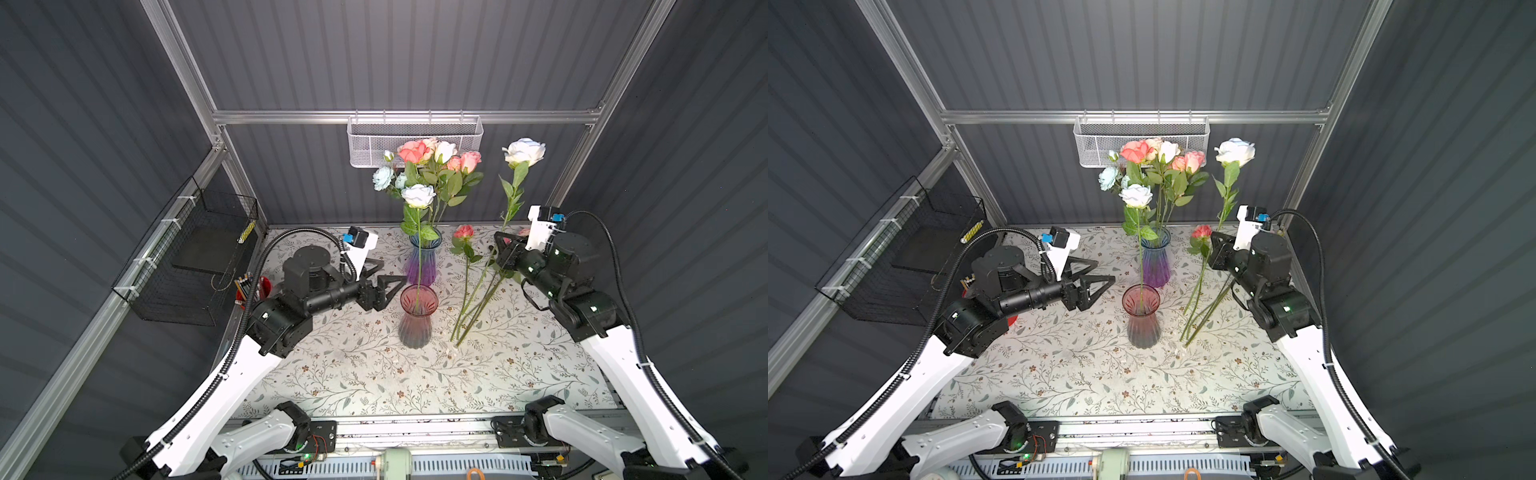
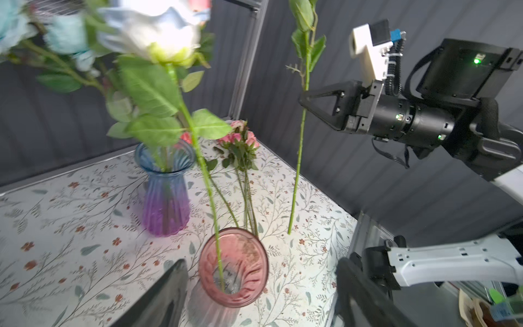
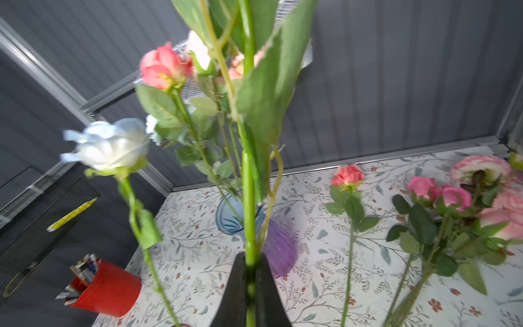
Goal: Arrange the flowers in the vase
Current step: 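Carry the white rose toward the pink-gray vase while left gripper reaches for its stem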
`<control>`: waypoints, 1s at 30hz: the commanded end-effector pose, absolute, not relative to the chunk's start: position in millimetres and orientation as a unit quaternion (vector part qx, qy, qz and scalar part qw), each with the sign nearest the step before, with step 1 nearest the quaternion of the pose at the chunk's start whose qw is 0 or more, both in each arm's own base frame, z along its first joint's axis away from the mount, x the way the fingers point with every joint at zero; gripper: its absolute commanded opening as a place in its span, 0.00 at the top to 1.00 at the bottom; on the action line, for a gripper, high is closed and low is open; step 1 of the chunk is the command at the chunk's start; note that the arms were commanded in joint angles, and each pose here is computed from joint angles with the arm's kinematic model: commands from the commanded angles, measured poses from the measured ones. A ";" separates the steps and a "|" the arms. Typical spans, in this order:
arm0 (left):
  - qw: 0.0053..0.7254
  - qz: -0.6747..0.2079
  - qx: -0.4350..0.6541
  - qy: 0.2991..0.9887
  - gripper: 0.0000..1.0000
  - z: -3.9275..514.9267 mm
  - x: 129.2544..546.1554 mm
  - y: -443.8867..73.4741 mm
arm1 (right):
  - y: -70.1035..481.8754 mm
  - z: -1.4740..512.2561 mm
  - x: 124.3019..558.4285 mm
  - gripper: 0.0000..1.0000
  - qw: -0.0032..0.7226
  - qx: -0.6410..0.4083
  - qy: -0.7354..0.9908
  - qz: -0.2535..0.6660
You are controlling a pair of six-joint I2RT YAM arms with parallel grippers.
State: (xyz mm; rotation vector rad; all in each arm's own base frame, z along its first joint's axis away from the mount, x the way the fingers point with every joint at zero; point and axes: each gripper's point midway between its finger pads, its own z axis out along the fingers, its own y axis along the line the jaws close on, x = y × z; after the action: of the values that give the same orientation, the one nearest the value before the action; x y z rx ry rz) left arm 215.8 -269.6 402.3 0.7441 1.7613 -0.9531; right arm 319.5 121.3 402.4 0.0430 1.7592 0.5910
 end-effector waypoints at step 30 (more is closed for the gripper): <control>0.411 -0.454 0.412 0.675 0.88 384.5 214.0 -426.5 | 197.3 427.6 248.8 0.97 0.585 -0.070 0.698 0.408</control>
State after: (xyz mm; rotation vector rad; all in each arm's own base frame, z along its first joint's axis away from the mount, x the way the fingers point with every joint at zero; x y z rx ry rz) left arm 215.4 -422.4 374.9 1.0337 1.7275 -1.1148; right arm 253.2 194.7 419.0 -0.1543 1.6658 0.9155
